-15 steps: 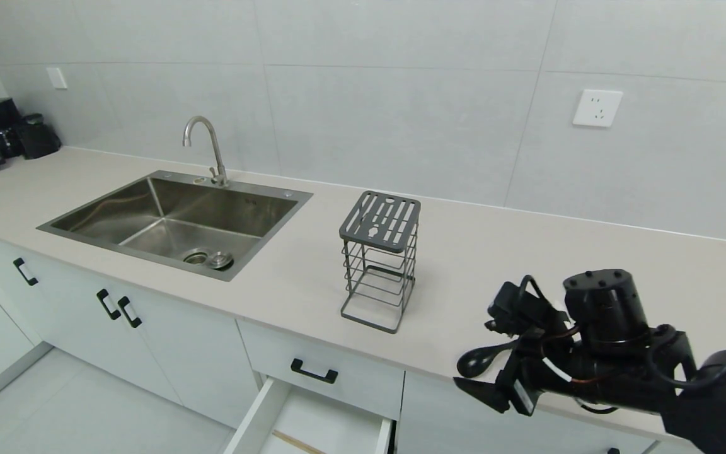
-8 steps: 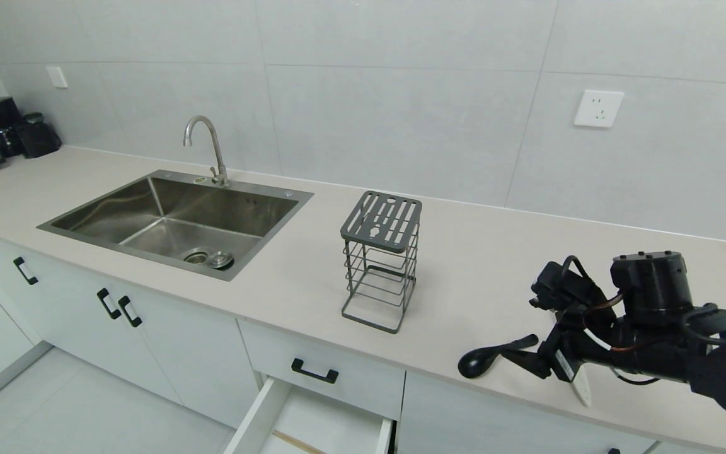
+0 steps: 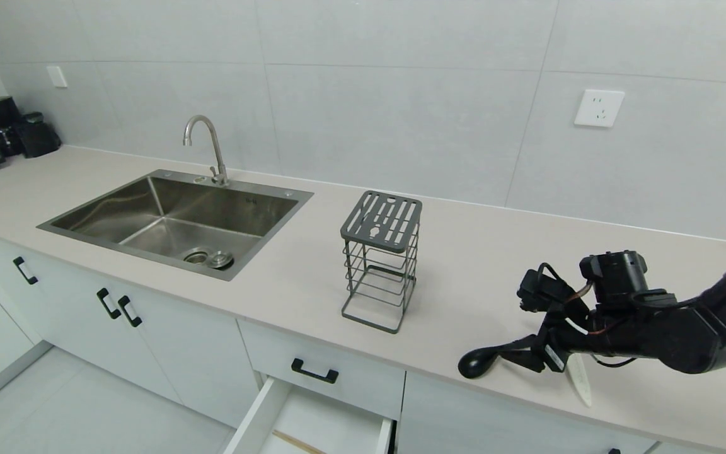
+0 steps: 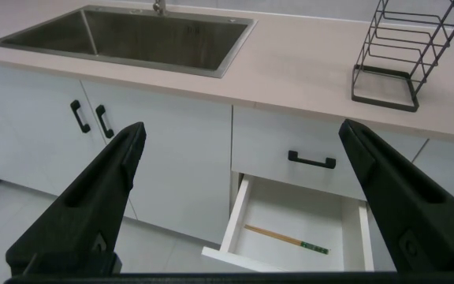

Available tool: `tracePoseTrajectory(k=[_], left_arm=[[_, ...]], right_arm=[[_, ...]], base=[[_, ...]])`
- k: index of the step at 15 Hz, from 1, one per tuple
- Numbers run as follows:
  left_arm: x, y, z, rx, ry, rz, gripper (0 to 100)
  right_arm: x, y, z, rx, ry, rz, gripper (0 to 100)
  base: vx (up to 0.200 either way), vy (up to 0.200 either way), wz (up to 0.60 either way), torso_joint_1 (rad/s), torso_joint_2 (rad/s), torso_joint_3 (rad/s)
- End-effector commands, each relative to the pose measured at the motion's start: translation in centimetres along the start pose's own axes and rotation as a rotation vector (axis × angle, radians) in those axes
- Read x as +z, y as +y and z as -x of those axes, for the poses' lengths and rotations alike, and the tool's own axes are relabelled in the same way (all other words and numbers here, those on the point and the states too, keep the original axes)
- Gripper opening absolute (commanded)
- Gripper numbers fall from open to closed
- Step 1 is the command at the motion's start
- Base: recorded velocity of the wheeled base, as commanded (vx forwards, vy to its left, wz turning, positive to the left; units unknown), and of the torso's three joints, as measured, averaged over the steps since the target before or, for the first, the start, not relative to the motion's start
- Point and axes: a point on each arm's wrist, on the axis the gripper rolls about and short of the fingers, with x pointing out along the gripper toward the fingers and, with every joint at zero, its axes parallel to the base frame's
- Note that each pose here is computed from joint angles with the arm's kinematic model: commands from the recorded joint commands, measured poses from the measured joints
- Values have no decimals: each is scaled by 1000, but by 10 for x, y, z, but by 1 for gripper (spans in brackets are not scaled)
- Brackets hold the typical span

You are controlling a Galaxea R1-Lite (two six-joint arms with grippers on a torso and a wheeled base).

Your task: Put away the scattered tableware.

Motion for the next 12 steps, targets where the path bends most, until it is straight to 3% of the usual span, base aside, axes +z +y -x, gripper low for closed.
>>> tracePoseTrajectory(k=[1,12], left_arm=[[0,0,0,0,1,0,100],[0,0,0,0,1,0,100]], right_arm=[[-10,-3,-4,20,22,-10,100],[-12,2,-17,59,30,2,100]], base=[[0,0,0,0,0,0],[0,0,0,0,0,0]])
